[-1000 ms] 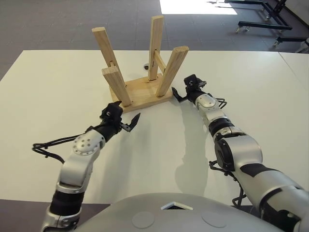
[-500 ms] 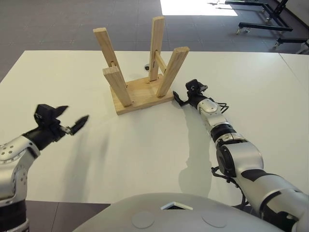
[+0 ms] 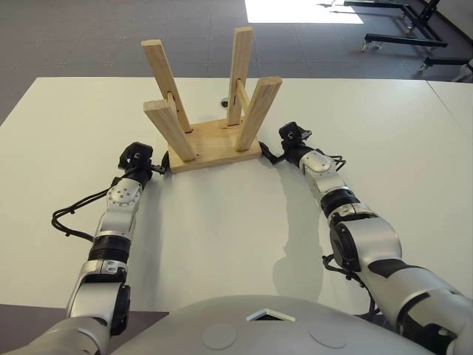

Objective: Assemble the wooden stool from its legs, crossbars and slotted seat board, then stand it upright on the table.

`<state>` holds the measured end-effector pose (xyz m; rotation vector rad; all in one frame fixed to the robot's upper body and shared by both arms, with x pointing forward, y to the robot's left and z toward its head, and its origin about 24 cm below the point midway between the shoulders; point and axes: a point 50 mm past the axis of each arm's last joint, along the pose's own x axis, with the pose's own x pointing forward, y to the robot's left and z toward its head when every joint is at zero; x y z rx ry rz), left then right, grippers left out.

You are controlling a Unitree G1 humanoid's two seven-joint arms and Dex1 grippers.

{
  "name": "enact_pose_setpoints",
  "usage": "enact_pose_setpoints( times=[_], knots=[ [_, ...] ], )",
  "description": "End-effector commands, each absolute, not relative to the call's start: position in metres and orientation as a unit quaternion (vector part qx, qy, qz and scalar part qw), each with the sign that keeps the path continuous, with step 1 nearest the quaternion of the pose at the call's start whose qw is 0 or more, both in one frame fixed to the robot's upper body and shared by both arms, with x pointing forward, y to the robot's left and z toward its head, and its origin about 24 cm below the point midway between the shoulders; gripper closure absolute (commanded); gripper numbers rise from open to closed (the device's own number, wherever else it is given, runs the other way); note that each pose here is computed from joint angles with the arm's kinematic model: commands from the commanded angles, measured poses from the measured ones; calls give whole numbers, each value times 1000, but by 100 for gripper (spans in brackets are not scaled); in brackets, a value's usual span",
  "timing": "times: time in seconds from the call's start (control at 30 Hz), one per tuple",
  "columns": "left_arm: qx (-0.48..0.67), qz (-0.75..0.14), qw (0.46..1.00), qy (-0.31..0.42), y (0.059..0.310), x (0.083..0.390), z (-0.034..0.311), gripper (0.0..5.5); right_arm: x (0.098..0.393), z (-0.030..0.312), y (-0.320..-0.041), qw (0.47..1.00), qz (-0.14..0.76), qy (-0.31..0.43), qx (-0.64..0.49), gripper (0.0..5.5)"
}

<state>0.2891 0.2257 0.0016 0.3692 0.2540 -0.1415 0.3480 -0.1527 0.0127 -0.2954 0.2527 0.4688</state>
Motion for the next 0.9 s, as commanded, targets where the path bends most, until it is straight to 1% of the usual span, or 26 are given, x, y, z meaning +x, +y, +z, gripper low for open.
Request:
enact_pose_setpoints(
  times=[0.03,0.2,0.3,0.37,0.43,0.5,0.57,0.67,0.73,0.77,0.83,0.87,0.9],
  knots=[
    [214,-139,946,200,216,262,-38,90,345,16,-146,948,268,101,-142,10],
    [237,-166,939,186,221,249,-33,90,333,20,-153,932,323,78,-142,10],
    [235,-176,940,176,222,232,-24,90,319,27,-161,922,355,74,-139,10],
    [234,-183,939,171,220,219,-16,90,299,31,-167,914,377,78,-131,10],
    [232,-184,939,175,218,203,-11,90,275,31,-171,906,396,97,-116,10],
    [226,-170,941,185,222,197,-9,90,252,31,-170,895,419,118,-96,10],
    [228,-161,941,192,226,197,-8,90,237,31,-169,888,432,137,-79,10],
    [248,-129,941,189,245,209,3,90,238,35,-178,883,434,162,-75,10],
    [267,-116,940,178,268,215,24,90,242,41,-188,875,447,166,-89,10],
    [271,-120,939,174,277,216,36,90,245,43,-194,871,452,169,-91,10],
    [264,-126,942,166,306,216,69,90,253,54,-207,863,468,171,-82,10],
    [237,-140,949,154,318,212,92,90,259,60,-215,854,485,175,-65,10],
    [210,-163,954,140,324,207,112,90,264,66,-223,847,500,176,-47,10]
  ],
)
